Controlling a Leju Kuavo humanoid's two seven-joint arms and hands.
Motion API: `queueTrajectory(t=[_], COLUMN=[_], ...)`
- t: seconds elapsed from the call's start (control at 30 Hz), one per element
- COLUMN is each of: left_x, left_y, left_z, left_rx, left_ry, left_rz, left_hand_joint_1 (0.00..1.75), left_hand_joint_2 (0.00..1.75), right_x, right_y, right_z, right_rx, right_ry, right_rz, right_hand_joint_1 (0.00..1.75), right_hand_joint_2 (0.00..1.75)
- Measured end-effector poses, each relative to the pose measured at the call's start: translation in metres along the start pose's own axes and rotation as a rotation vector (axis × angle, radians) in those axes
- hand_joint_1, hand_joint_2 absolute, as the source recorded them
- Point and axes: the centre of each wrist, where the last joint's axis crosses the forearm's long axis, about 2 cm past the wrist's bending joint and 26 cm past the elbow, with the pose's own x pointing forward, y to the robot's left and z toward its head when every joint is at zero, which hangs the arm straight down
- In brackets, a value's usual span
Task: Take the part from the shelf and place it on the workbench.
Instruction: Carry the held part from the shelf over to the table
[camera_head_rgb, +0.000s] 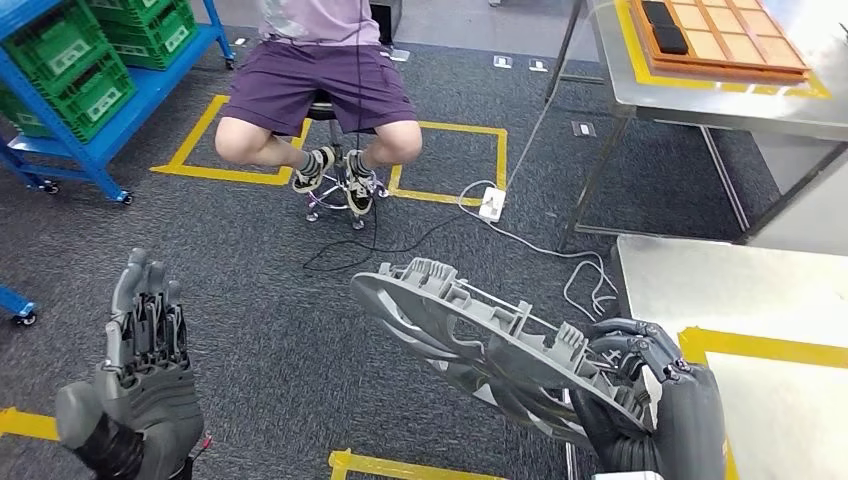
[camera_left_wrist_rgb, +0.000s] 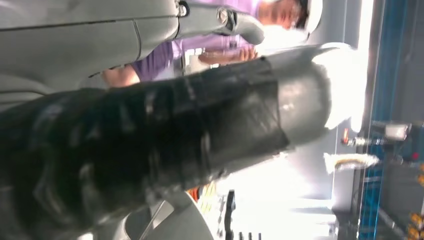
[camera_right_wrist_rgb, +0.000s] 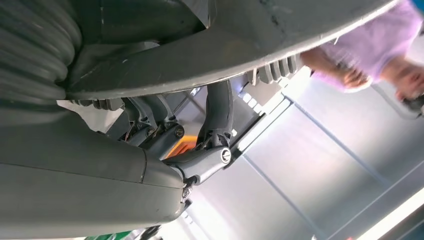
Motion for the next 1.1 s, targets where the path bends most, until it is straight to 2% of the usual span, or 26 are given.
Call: queueTrajectory(t=[0.4,0.97,1.1], left_x=[0.000,-0.002,-0.003], left_y=[0.000,-0.007,-0.008], left_z=[-0.005,-0.011,-0.013], left_rx=[-0.043,-0.118,-0.117], left_ry=[-0.019,-0.068,-0.075], left_rz=[0.040,0.129,0.133], left_hand_joint_1=[0.00,0.00,0.00], left_hand_joint_2=[0.00,0.00,0.00], right_x=[-0.004,-0.012,-0.013], right_y=[-0.001,-0.008,-0.009], right_z=[-0.019,-0.080,-0.087], right_rx=[0.065,0.077,0.071], right_ry=[-0.020,-0.061,-0.073], right_rz=[-0.015,-0.005,0.003], right_hand_joint_1=[1.75,1.75,1.75], right_hand_joint_2=[1.75,1.75,1.75])
